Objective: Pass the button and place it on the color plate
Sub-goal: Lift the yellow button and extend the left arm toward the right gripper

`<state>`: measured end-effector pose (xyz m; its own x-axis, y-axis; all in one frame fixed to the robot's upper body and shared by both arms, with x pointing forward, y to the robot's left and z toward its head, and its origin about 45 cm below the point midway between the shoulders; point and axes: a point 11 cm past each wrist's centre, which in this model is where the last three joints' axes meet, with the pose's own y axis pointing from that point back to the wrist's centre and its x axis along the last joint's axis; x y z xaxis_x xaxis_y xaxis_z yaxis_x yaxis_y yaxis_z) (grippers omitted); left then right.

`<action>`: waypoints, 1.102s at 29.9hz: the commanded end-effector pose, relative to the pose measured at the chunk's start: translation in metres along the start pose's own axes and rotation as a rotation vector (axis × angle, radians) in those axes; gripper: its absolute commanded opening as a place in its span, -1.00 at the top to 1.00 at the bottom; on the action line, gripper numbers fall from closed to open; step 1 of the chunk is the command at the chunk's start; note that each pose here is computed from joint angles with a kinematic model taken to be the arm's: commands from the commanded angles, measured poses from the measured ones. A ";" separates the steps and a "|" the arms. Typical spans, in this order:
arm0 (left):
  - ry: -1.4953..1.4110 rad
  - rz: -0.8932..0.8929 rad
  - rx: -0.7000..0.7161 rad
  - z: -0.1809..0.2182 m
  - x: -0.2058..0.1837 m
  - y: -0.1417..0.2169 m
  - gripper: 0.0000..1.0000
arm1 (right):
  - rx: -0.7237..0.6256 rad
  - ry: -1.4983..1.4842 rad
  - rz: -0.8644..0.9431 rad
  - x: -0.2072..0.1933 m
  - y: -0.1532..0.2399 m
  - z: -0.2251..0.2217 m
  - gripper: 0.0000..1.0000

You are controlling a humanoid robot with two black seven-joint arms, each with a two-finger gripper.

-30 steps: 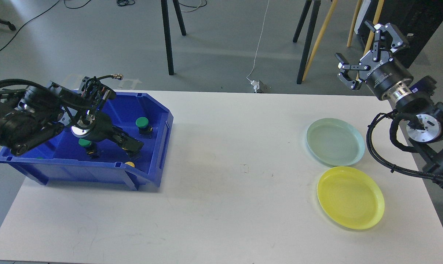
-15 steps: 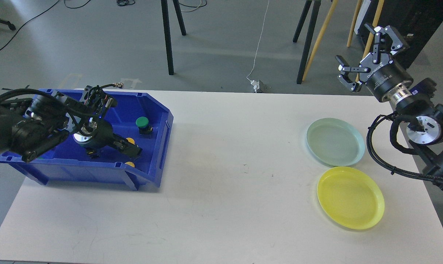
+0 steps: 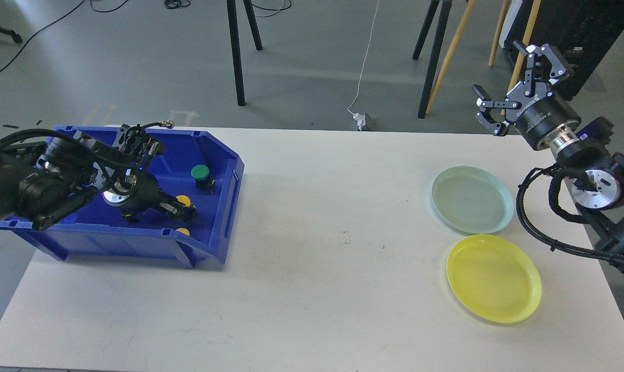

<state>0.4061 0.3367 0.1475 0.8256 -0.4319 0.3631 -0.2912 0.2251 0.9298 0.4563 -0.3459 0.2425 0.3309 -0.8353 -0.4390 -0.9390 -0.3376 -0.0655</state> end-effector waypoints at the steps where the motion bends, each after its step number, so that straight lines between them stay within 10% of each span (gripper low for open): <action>1: -0.006 -0.003 0.004 0.000 0.000 0.000 0.96 | -0.004 -0.002 0.003 0.001 0.002 0.002 -0.99; 8: -0.005 0.022 0.012 -0.006 0.008 0.011 0.97 | -0.005 -0.002 0.004 0.002 0.002 0.003 -0.99; 19: 0.116 0.420 -0.148 -0.008 0.062 0.142 0.96 | 0.004 -0.010 0.016 0.005 0.005 0.002 -0.99; 25: 0.386 0.698 -0.572 0.041 0.110 0.184 0.95 | 0.044 -0.010 0.029 0.012 0.010 -0.013 -0.99; 33: 0.570 0.502 -1.238 0.233 0.151 0.104 0.95 | 0.041 0.080 -0.004 0.014 0.029 -0.046 -0.99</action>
<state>0.4024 0.1502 0.3290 0.8696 0.2774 0.4086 -0.3290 0.9424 0.0605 0.4469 -0.3854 0.2677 0.3085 -0.8633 -0.3995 -0.9509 -0.2911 -0.1053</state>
